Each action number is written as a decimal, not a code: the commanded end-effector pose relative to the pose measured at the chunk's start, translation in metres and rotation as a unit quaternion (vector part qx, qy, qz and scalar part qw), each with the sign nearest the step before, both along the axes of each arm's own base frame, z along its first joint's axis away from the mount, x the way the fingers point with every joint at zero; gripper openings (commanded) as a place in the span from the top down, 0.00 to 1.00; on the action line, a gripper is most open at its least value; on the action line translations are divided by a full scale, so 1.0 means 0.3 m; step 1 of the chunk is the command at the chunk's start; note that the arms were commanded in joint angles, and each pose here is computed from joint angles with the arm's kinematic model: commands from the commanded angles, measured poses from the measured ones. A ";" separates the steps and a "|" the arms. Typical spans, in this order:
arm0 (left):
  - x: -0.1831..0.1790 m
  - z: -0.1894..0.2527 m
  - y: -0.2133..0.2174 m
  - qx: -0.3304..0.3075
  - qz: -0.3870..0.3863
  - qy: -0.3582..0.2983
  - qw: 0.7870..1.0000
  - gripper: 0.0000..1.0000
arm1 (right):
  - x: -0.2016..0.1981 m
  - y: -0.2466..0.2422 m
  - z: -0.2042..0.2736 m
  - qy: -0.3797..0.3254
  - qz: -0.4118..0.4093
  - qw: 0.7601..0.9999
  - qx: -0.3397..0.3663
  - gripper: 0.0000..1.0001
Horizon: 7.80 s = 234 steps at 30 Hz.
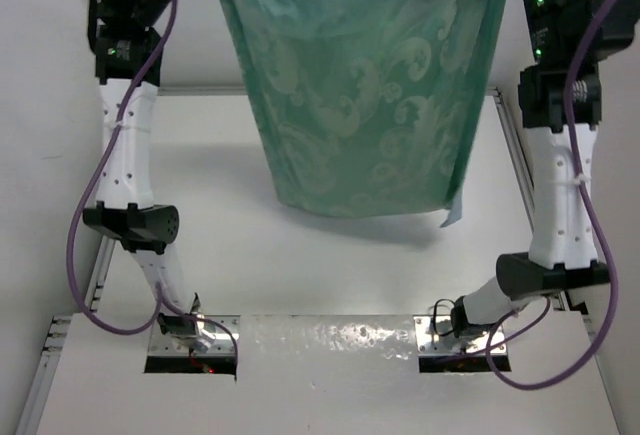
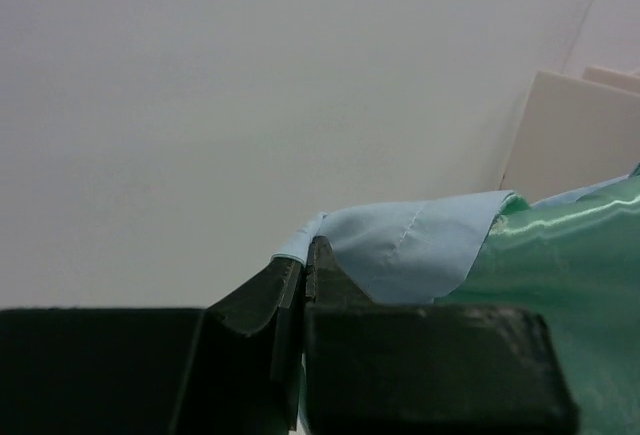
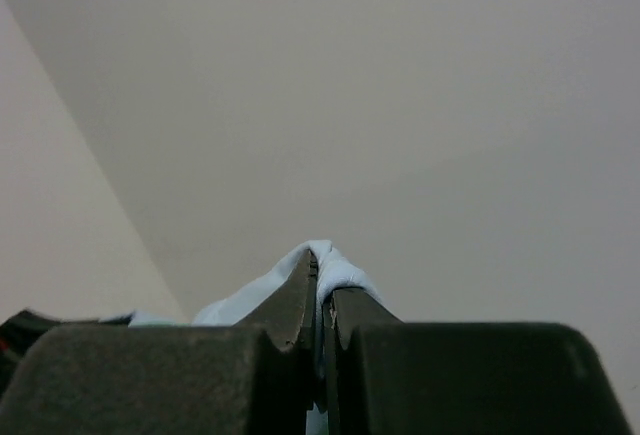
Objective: Put the pillow into the pillowcase
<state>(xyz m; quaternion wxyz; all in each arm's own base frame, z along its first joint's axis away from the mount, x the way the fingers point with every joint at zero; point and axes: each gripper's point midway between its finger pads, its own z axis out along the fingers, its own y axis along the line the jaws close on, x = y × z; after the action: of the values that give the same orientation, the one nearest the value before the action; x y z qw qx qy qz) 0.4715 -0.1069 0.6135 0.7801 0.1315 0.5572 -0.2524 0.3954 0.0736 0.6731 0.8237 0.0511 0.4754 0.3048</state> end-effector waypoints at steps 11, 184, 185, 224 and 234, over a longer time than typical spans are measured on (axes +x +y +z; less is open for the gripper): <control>0.206 0.088 -0.280 -0.055 0.049 -0.208 0.975 1.00 | -0.137 -0.194 0.327 -0.248 -0.213 0.944 -0.042 1.00; -0.666 -0.168 0.624 0.268 0.333 0.150 0.891 1.00 | -0.652 -0.282 -0.527 0.238 -0.237 0.926 -0.173 1.00; -0.648 -0.174 0.636 0.268 0.336 0.152 0.890 1.00 | -0.634 -0.304 -0.555 0.253 -0.260 0.915 -0.177 1.00; 0.090 -1.449 0.681 0.310 0.173 0.465 0.811 0.33 | 0.083 -0.293 -1.453 0.513 -0.116 0.843 -0.115 0.01; 0.430 -1.619 0.609 0.389 0.211 0.436 0.783 0.29 | -0.028 0.092 -1.724 0.536 0.019 0.828 -0.166 0.01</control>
<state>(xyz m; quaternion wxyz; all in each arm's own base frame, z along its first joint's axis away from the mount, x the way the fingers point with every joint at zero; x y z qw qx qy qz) 0.5659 0.0361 0.1094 0.3395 0.1979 0.9164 0.0767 0.3724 0.0890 0.1486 0.3932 0.0567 0.9080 0.1329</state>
